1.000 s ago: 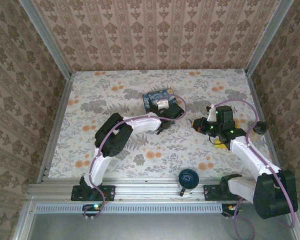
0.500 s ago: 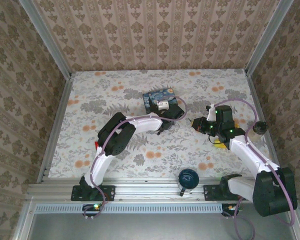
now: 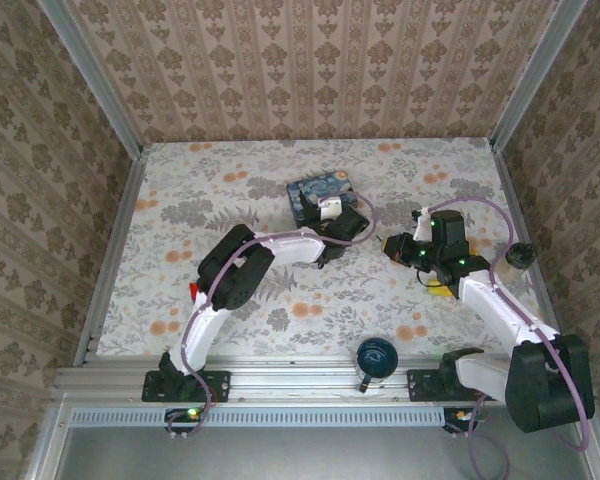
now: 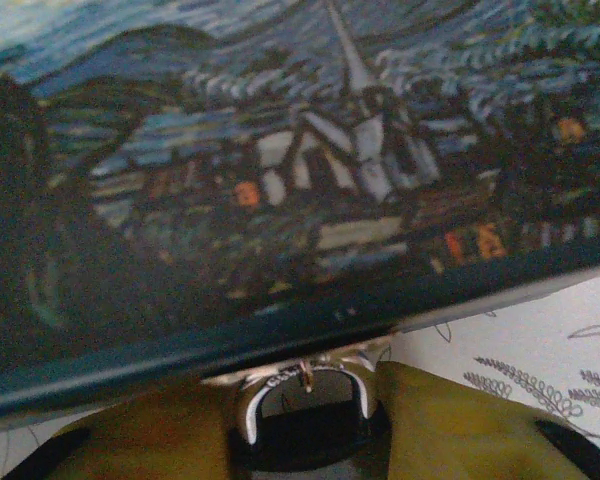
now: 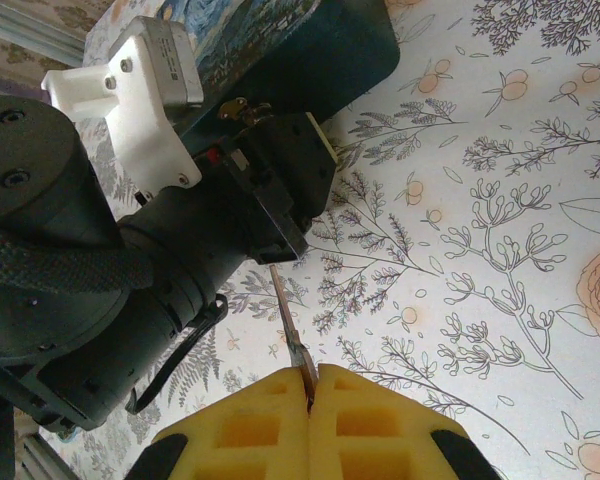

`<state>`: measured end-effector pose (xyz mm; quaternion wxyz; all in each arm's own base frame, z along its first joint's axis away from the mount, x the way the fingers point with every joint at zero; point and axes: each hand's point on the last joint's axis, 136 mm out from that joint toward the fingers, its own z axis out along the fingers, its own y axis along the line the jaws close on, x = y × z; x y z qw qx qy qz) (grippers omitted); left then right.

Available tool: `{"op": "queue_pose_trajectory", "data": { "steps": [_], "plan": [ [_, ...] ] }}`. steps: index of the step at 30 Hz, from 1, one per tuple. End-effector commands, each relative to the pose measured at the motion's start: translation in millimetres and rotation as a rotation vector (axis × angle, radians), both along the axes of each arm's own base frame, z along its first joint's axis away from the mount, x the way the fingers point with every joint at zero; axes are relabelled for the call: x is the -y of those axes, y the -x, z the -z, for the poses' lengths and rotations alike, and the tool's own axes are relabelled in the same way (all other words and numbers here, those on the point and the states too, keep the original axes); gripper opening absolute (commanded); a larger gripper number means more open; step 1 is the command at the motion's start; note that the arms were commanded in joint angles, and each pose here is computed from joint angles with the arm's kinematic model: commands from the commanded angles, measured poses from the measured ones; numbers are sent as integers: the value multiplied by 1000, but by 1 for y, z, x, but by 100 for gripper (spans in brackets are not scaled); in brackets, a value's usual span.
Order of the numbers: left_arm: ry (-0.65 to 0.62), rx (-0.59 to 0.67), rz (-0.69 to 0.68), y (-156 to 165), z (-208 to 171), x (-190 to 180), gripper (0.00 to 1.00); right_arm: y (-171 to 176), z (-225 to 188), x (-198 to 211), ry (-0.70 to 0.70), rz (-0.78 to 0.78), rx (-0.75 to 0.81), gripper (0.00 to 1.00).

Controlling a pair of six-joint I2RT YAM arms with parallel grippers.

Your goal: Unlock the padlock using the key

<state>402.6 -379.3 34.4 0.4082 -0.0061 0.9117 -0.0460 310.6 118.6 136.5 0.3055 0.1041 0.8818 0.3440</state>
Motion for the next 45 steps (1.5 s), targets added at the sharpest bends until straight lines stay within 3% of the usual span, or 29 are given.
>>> {"op": "queue_pose_trajectory", "data": {
  "steps": [1, 10, 19, 35, 45],
  "plan": [
    [-35, 8, -34, -10, 9, -11, 31, 0, 1, -1, -21, -4, -8, 0],
    [3, -29, 16, -2, 0, -3, 14, 1, 1, -1, -12, -10, -4, 0],
    [158, -116, 17, 25, -28, 8, 1, 3, 18, -4, -19, -23, 13, 0],
    [610, -362, -24, 64, -45, 44, 0, 8, 72, -32, 2, -79, 33, 0],
    [726, -444, -64, 69, -36, 47, 0, -7, 86, -42, -7, -54, 80, 0]
  ]
}}
